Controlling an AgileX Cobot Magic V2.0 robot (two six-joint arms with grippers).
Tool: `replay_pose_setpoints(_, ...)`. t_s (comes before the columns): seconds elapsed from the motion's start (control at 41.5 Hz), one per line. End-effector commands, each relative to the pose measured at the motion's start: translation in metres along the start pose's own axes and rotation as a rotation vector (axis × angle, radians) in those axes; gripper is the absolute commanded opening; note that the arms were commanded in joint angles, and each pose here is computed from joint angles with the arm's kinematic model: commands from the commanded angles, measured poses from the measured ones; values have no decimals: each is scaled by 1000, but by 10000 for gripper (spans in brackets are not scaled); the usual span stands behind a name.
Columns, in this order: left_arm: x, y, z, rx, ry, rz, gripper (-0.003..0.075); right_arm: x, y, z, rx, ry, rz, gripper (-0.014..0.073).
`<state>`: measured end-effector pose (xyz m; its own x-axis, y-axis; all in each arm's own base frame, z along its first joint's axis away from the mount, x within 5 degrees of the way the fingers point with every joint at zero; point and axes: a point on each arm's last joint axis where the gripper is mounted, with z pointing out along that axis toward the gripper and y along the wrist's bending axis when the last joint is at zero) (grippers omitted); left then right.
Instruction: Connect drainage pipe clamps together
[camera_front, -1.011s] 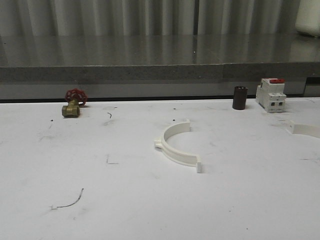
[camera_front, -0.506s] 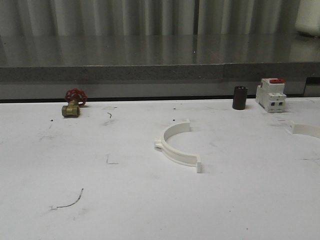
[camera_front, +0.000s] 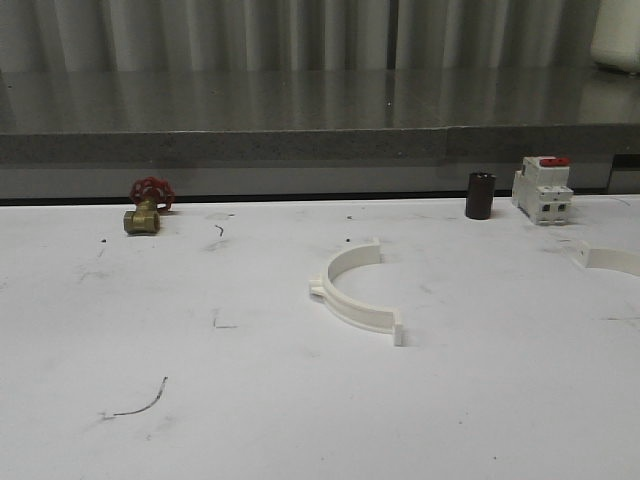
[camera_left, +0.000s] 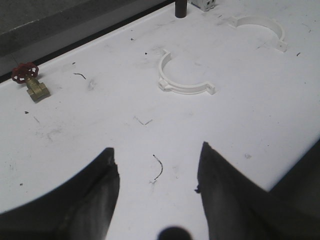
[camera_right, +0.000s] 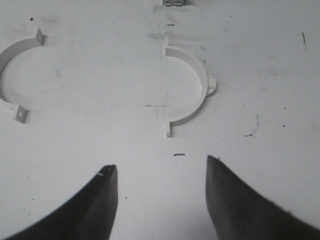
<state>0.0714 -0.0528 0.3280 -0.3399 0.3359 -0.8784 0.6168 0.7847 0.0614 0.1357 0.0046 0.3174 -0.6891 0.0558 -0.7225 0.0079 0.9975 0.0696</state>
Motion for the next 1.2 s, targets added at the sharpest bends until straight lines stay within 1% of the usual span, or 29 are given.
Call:
replay_pose_setpoints(0.0, -13, 0, -4, 3, -92, -9, 356, -15, -2, -1, 24, -47, -27, 428)
replay_pose_setpoints(0.12, -14, 0, -4, 3, -96, -9, 356, -26, -2, 13, 38, 85, -32, 428)
replay_pose_setpoints(0.241, -14, 0, -4, 3, -96, -9, 356, -43, -5, 40, 49, 227, -30, 428)
replay_pose_setpoints(0.313, -14, 0, -4, 3, -96, -9, 356, -51, -12, 58, 63, 299, -2, 428)
replay_pose_setpoints(0.457, -14, 0, -4, 3, -96, -9, 356, -66, -32, 89, 69, 364, 53, 428)
replay_pose_setpoints(0.554, -14, 0, -4, 3, -96, -9, 356, -74, -41, 108, 57, 382, 47, 428)
replay_pose_setpoints(0.722, -14, 0, -4, 3, -96, -9, 356, -85, -57, 152, 76, 397, 31, 428)
replay_pose_setpoints(0.867, -14, 0, -4, 3, -96, -9, 356, -93, -63, 185, 70, 380, -34, 428)
replay_pose_setpoints(1.011, -14, 0, -4, 3, -96, -9, 356, -96, -67, 210, 72, 368, -44, 428)
replay_pose_setpoints(1.18, -14, 0, -4, 3, -96, -9, 356, -91, -70, 229, 76, 370, -44, 428)
